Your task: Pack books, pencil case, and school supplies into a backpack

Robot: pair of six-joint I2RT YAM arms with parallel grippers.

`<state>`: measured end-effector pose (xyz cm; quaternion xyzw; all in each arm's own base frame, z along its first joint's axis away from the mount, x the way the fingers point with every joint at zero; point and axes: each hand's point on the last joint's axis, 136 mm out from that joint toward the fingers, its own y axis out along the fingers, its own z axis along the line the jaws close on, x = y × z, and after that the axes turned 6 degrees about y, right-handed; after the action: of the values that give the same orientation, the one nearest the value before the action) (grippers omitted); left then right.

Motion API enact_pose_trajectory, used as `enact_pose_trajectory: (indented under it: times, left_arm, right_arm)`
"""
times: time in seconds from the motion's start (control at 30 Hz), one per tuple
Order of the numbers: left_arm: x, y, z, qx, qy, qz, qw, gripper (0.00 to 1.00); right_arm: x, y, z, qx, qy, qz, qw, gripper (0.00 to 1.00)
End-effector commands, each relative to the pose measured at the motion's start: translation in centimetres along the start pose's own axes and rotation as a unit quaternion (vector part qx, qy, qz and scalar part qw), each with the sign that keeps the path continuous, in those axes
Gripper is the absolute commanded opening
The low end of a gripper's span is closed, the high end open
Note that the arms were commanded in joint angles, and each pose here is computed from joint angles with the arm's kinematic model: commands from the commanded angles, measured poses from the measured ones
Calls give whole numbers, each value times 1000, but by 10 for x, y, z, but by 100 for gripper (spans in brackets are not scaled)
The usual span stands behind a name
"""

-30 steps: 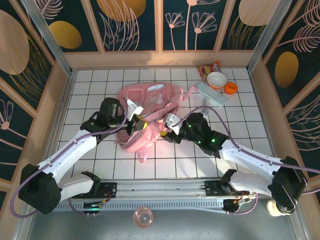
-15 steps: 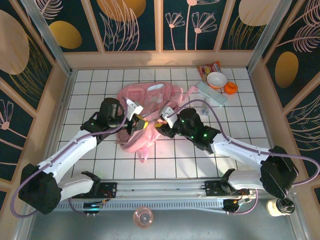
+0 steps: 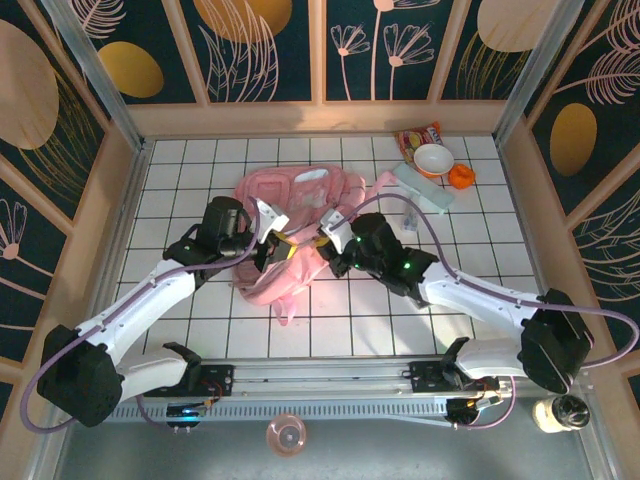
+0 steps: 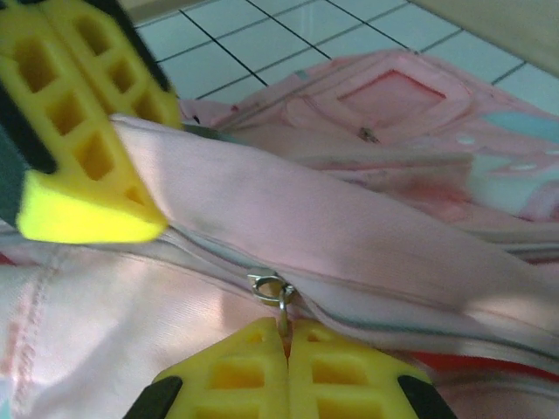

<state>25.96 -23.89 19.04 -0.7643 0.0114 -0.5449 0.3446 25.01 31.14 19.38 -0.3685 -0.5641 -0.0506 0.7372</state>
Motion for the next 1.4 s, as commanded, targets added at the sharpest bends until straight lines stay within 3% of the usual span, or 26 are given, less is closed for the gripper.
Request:
enact_pose_trajectory:
  times: [0.0, 0.13, 0.3, 0.4, 0.5, 0.67, 0.77, 0.8, 0.87, 0.9, 0.93, 1.07, 1.17, 1.2, 1.37]
  left_arm:
    - [-8, -7, 23, 62, 31, 40, 997, 0]
    - [-12, -9, 22, 61, 54, 59, 995, 0]
    - [-5, -17, -20, -46, 113, 27, 992, 0]
    - [2, -30, -54, -127, 157, -11, 979, 0]
    - [11, -42, -73, -162, 183, -50, 968, 0]
    - [19, -44, -67, -132, 180, -67, 973, 0]
    - [19, -27, -31, -40, 127, -58, 989, 2]
    - [18, -22, -21, -19, 111, -57, 992, 11]
    - [23, -16, -9, 5, 95, -59, 994, 48]
    - [28, -15, -2, 20, 88, -60, 994, 63]
    - [31, -16, 5, 40, 89, -55, 994, 70]
    - [13, -19, 28, 102, 129, 10, 986, 80]
    - [-27, -12, 19, 57, 182, 86, 978, 86]
    - [-39, -10, 12, 37, 202, 101, 973, 99]
    - [-76, 4, 3, 21, 281, 139, 949, 99]
  right_arm:
    - [3, -21, -21, 1, 53, 25, 998, 0]
    - [-13, -27, -38, 2, 87, 63, 994, 0]
    - [-35, -20, -70, -29, 124, 86, 988, 0]
    - [-38, -11, -88, -28, 146, 68, 987, 0]
    - [-44, 4, -110, -25, 170, 61, 983, 0]
    - [-58, 19, -171, -78, 235, 41, 968, 0]
    - [-43, 17, -172, -54, 225, 14, 973, 0]
    - [-38, 14, -169, -48, 220, 6, 974, 13]
    - [-30, 4, -163, -44, 209, -1, 977, 37]
    - [-27, -3, -160, -44, 198, -5, 979, 46]
    - [-24, -10, -154, -42, 187, -11, 981, 50]
    - [-19, -30, -131, -34, 138, -24, 990, 52]
    - [-25, -31, -106, -10, 93, -11, 996, 53]
    - [-27, -30, -97, 4, 78, -7, 997, 53]
    - [-39, -16, -58, 55, -17, 5, 998, 53]
